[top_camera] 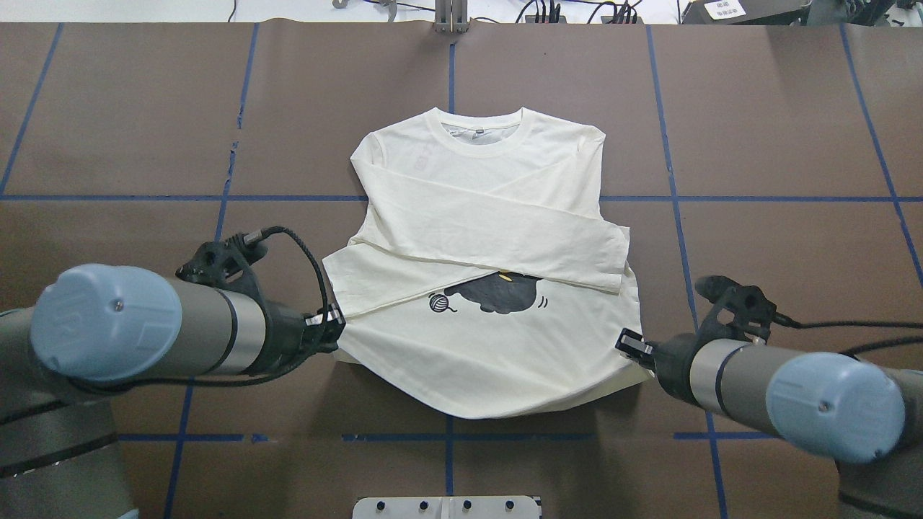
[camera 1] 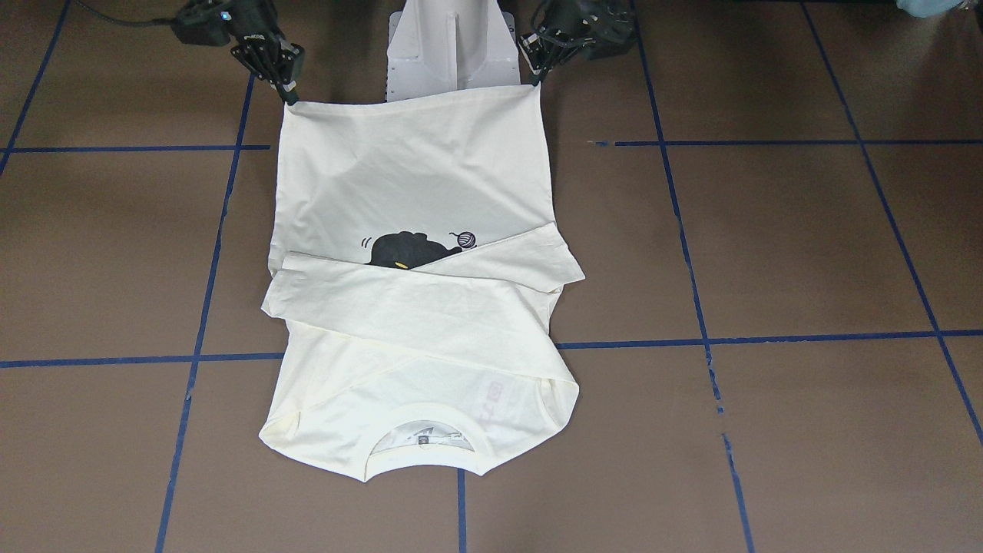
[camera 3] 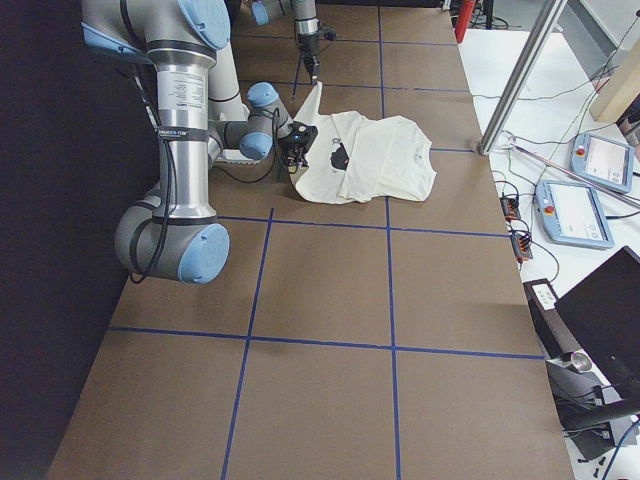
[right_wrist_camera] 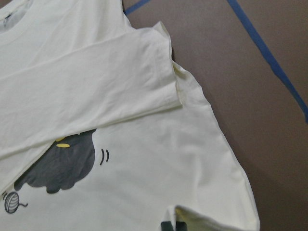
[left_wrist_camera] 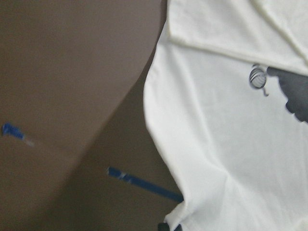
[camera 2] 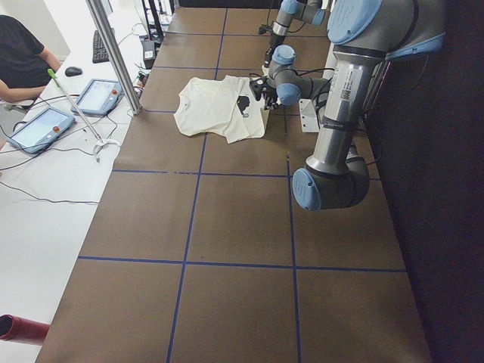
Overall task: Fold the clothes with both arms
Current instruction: 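Fold the hem with both grippers toward the collar and release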
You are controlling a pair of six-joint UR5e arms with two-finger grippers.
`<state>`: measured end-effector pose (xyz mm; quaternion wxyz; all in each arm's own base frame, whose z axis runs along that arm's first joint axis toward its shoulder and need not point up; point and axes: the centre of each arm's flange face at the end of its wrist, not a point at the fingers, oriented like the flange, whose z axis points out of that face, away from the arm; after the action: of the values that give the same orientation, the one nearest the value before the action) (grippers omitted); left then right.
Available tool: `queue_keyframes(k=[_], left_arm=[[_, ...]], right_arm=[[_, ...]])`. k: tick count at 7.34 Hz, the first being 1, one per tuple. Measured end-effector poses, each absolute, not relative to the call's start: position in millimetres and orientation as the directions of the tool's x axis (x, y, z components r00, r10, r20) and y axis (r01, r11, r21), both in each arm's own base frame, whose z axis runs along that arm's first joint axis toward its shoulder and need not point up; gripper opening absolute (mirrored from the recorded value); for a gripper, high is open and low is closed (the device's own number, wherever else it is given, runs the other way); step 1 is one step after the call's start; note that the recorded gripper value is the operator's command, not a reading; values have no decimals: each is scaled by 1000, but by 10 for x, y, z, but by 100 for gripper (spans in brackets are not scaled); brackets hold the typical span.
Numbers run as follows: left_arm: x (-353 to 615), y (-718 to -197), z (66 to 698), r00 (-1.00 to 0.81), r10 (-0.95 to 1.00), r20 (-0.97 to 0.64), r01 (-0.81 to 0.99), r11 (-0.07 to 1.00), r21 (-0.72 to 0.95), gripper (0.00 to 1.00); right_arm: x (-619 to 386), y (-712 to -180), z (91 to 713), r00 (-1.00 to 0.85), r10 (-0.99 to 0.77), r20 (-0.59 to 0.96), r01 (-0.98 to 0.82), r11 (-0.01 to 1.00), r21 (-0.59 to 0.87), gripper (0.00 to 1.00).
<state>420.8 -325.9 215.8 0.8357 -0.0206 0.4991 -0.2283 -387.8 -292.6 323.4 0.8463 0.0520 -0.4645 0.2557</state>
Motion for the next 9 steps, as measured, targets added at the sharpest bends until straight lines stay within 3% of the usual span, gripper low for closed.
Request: queue_keyframes(k=[4,7,9], left_arm=[[4488,-4696,2281,420,-427,-801,500,845,-189,0],[4880,-5428,2693,417,-403,-815,524,839,-147,0],[5067,-5709,2769,433,-380,-817,523,844,-116,0]], right_arm=[[-4024,-5002,3277,548,411,729,-501,859,-108,0],[-4079,-5854,3482,632,405,661,-503,863,-48,0],[-4219,-6123,3695,648,407,644,-503,863,-39,0]])
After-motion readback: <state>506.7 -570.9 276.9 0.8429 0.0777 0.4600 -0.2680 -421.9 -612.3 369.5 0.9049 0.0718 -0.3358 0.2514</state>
